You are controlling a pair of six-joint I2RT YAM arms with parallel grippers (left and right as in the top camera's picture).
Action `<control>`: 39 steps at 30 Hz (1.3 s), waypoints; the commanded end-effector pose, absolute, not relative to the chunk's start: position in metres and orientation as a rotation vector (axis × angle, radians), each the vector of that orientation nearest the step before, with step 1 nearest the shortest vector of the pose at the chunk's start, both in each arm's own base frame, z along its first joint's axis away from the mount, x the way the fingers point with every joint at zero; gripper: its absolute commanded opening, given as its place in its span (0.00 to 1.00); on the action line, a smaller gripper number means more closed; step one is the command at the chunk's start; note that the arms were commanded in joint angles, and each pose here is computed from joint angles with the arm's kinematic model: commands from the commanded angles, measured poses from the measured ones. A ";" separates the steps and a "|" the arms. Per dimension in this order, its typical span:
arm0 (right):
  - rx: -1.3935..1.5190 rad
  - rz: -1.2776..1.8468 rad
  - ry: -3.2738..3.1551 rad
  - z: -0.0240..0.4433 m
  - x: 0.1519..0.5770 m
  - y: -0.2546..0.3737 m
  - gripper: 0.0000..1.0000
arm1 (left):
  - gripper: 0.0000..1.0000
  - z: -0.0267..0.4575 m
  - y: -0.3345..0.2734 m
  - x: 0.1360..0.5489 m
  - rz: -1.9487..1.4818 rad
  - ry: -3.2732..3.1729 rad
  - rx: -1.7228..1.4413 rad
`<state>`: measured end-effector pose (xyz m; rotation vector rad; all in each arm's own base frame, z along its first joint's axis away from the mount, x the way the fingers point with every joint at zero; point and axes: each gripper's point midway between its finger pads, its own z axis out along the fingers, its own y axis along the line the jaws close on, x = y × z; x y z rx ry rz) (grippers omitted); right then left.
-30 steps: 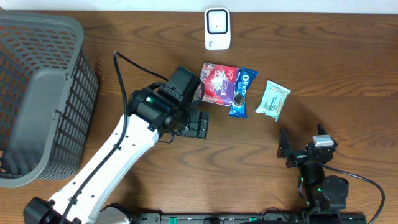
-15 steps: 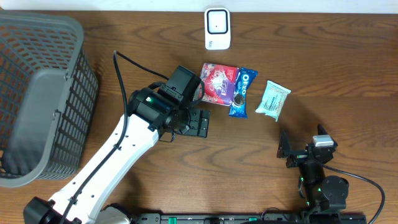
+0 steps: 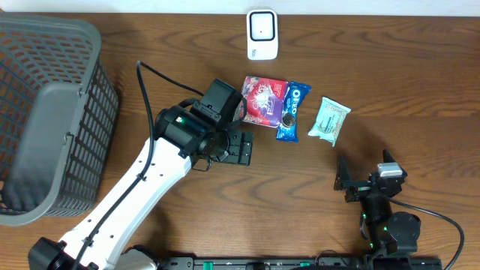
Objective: Scan the item barcode
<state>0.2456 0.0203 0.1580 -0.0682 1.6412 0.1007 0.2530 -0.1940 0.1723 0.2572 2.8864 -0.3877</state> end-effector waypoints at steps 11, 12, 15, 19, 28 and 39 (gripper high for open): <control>-0.062 0.117 1.641 0.158 0.245 0.022 0.99 | 0.91 0.171 -0.195 0.264 -0.360 2.842 0.276; -0.062 0.116 1.641 0.158 0.245 0.022 0.99 | 0.91 0.171 -0.195 0.265 -0.352 2.836 0.273; -0.062 0.116 1.641 0.158 0.245 0.022 0.99 | 0.91 0.173 -0.196 0.269 -0.359 2.819 0.272; -0.062 0.116 1.641 0.158 0.245 0.022 0.99 | 0.91 0.175 -0.200 0.274 -0.375 2.793 0.271; -0.062 0.116 1.641 0.158 0.245 0.022 0.99 | 0.91 0.181 -0.207 0.285 -0.406 2.737 0.269; -0.062 0.116 1.641 0.158 0.245 0.022 0.99 | 0.86 0.188 -0.215 0.297 -0.440 2.677 0.267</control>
